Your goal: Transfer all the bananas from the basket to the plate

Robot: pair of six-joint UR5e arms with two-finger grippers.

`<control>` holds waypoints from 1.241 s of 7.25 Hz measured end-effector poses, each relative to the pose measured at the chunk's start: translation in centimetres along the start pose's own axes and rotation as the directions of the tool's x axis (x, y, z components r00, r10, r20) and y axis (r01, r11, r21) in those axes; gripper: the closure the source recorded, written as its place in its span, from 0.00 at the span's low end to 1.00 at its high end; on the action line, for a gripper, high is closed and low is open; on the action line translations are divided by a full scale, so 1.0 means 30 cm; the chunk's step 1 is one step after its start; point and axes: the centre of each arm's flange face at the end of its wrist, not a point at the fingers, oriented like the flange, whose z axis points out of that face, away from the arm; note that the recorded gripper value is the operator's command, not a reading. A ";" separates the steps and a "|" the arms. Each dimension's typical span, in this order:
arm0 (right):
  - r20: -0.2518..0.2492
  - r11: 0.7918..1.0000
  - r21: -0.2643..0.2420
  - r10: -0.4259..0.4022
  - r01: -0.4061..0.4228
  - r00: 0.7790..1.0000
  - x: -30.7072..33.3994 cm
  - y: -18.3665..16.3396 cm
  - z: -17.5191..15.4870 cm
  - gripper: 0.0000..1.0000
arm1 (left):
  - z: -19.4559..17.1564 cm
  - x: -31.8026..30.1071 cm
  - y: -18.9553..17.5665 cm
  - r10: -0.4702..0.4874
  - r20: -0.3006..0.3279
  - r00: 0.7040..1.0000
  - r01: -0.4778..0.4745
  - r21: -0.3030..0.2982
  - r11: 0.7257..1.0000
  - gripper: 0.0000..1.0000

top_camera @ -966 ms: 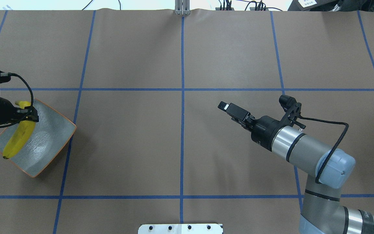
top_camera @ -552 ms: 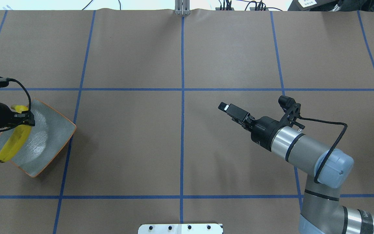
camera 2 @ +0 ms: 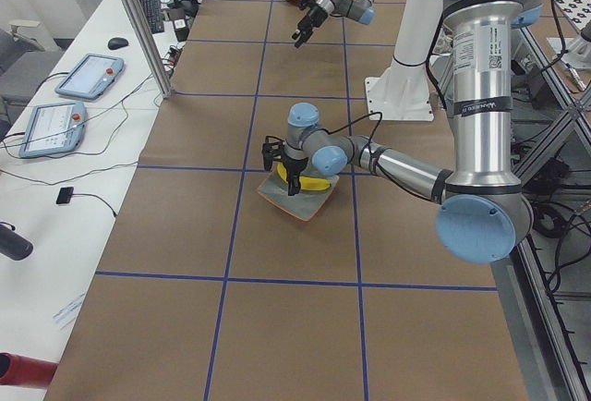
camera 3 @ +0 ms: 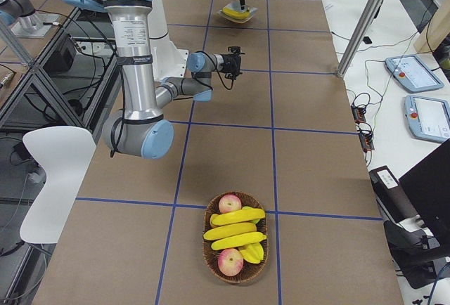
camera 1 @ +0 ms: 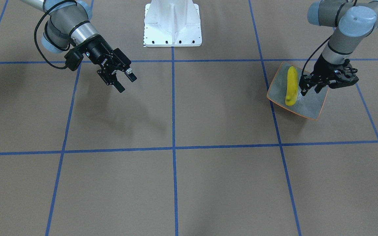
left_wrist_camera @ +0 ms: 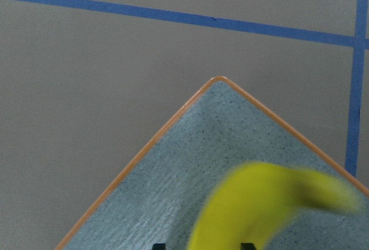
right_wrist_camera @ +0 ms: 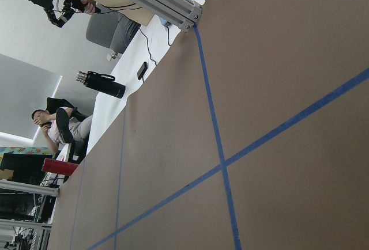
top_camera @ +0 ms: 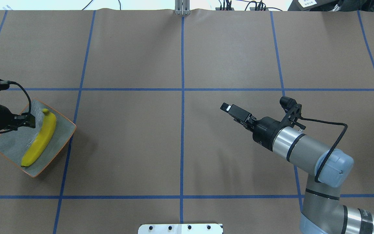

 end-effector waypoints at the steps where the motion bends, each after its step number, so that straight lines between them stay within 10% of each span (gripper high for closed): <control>1: -0.003 1.000 0.013 -0.014 0.014 1.000 0.020 -0.035 -0.010 0.00 | -0.017 0.025 -0.001 0.006 -0.018 1.000 -0.006 0.000 1.000 0.11; 4: -0.100 0.981 -0.020 -0.193 0.192 0.976 0.208 -0.306 -0.165 0.00 | -0.108 0.130 0.006 0.033 -0.110 0.993 -0.034 -0.012 0.999 0.01; 9: -0.301 0.846 -0.351 -0.507 0.401 0.807 0.734 -1.189 -0.860 0.00 | -0.173 0.238 -0.005 0.002 -0.176 0.984 -0.002 -0.001 1.000 0.01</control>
